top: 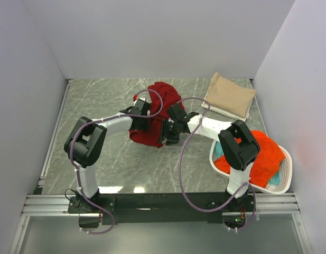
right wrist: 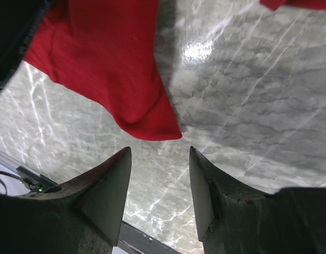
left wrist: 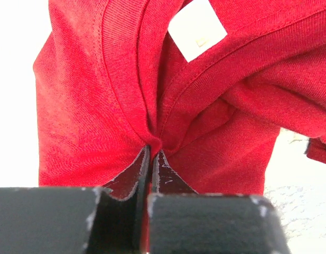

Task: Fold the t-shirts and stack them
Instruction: Flatten the tshirt out

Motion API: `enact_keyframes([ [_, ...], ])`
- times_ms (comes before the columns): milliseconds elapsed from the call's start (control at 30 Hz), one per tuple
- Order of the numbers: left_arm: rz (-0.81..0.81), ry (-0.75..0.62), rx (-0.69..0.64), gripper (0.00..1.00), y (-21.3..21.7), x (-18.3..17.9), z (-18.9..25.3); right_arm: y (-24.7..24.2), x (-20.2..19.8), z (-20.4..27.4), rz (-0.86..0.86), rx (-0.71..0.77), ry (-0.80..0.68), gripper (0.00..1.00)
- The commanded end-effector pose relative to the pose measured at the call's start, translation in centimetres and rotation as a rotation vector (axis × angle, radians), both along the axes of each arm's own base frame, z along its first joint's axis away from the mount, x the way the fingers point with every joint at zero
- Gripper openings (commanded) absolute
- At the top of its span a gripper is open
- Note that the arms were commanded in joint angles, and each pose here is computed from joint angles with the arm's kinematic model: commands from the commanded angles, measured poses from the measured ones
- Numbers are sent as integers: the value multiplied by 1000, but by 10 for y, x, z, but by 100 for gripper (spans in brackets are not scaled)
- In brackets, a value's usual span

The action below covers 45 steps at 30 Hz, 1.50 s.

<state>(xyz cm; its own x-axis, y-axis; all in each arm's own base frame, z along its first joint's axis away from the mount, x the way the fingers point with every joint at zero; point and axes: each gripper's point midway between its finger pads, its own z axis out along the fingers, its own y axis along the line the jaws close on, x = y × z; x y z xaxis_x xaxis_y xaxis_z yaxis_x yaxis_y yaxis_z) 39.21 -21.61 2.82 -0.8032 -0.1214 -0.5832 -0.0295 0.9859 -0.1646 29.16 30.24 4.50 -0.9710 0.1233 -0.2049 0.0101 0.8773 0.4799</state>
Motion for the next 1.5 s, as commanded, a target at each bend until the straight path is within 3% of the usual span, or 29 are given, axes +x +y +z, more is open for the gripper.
enact_keyframes([
  [0, 12, -61, -69, 2, -10, 12, 31, 14, 8, 5, 25, 24, -22, 55],
  [367, 77, -73, -206, 0, 5, 15, 49, 18, 2, -14, 53, 10, 3, 48],
  [467, 88, -70, -249, 0, 8, 15, 53, 21, 2, -16, 60, 21, 11, 33],
  [533, 98, -69, -280, 0, 11, 16, 57, 24, 1, -15, 70, 37, 18, 12],
  [600, 112, -77, -314, 0, 13, 20, 63, 24, 0, -12, 77, 39, 16, 0],
  [767, 159, -127, -451, 0, 32, 36, 104, 11, 15, 22, 38, 35, -36, 0],
  [933, 218, -255, -575, 0, 65, 58, 172, -17, 54, 118, -55, 71, -222, 0],
  [1167, 201, -437, -732, 0, 89, 66, 273, -66, 94, 264, -135, -64, -544, 0],
  [1300, 217, -547, -811, 0, 116, 59, 315, -69, 78, 313, -117, -40, -626, 0],
  [1467, 218, -527, -786, 0, 146, 67, 300, -20, 31, 294, 29, 61, -537, 0],
])
